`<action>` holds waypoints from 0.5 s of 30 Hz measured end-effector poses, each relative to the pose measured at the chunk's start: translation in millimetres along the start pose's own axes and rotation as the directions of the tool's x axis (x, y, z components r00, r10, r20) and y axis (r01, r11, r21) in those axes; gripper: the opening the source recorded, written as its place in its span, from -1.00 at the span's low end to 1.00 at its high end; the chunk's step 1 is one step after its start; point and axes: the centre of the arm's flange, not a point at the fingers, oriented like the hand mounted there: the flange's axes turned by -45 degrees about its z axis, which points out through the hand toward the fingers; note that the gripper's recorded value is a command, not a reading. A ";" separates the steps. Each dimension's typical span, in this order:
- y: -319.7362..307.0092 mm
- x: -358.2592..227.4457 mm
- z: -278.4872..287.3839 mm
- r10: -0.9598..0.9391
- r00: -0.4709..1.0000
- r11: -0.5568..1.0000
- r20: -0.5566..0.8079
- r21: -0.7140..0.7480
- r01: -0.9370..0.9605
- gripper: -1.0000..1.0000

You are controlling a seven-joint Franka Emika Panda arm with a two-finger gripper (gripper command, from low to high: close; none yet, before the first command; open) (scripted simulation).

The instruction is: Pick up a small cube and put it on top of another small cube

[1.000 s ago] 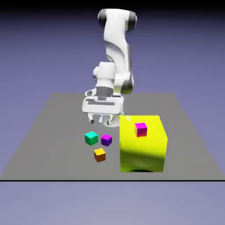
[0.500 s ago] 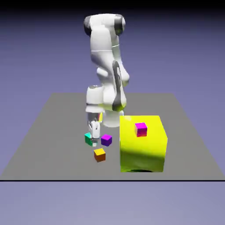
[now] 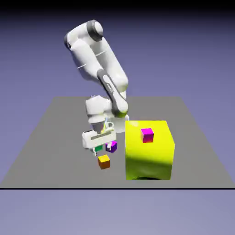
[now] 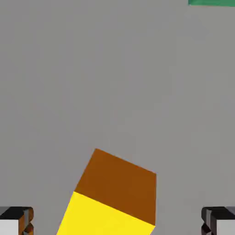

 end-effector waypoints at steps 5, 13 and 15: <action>-3.0 -1.8 -8.7 0.202 0.977 0.979 0.070 0.005 -0.203 0.00; -2.1 3.9 58.8 0.203 0.977 0.979 0.070 0.005 -0.203 -1.00; -2.2 4.0 58.8 0.202 0.977 0.979 0.070 0.005 -0.203 -1.00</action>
